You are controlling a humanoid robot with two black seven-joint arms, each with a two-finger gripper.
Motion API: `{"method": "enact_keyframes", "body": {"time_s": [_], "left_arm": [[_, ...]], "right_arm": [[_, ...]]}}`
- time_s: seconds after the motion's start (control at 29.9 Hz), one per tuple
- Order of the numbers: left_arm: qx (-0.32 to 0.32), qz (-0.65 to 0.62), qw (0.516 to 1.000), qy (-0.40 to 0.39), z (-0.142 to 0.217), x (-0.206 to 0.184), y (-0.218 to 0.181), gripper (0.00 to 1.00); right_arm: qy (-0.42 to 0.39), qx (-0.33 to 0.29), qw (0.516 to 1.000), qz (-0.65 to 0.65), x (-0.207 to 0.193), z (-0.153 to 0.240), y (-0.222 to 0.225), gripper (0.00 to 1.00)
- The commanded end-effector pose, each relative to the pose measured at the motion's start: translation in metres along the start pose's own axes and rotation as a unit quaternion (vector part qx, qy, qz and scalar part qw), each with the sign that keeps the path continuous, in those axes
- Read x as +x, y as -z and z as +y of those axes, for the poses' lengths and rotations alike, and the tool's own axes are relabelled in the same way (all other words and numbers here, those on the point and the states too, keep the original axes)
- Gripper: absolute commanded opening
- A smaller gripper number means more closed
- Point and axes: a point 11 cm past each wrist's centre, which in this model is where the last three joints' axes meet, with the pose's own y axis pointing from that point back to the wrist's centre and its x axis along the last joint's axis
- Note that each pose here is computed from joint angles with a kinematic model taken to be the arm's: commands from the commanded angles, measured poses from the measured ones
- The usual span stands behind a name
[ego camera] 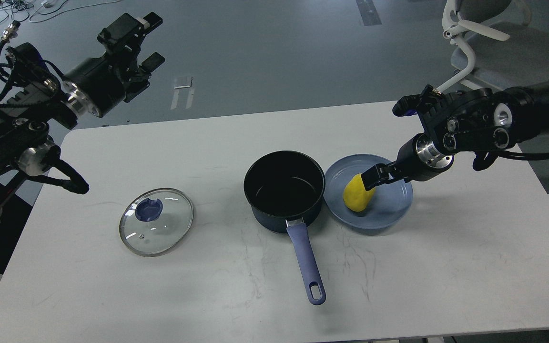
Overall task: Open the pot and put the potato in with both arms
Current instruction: 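Reach the right gripper down to the yellow potato and grasp it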
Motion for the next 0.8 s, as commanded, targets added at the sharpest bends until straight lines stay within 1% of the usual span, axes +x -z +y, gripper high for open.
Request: {"method": "enact_keyframes", "body": {"time_s": [0.0,0.4,0.77], "left_arm": [[0.0,0.0,1.0,0.0,0.0,0.0,0.001,0.98],[0.003,-0.001,1.0,-0.004,0.003,0.003,0.001,0.98],[0.002,0.0,1.0,-0.007,0.003,0.004,0.001,0.98]], "right_arm": [[-0.012,-0.003,0.999,-0.033,0.0,-0.006,0.002,1.0],[-0.001,0.002,1.0,-0.02,-0.008,-0.02,0.025,1.0],[-0.006,-0.006,1.0,-0.014,-0.012,-0.036,0.027,0.99]]}}
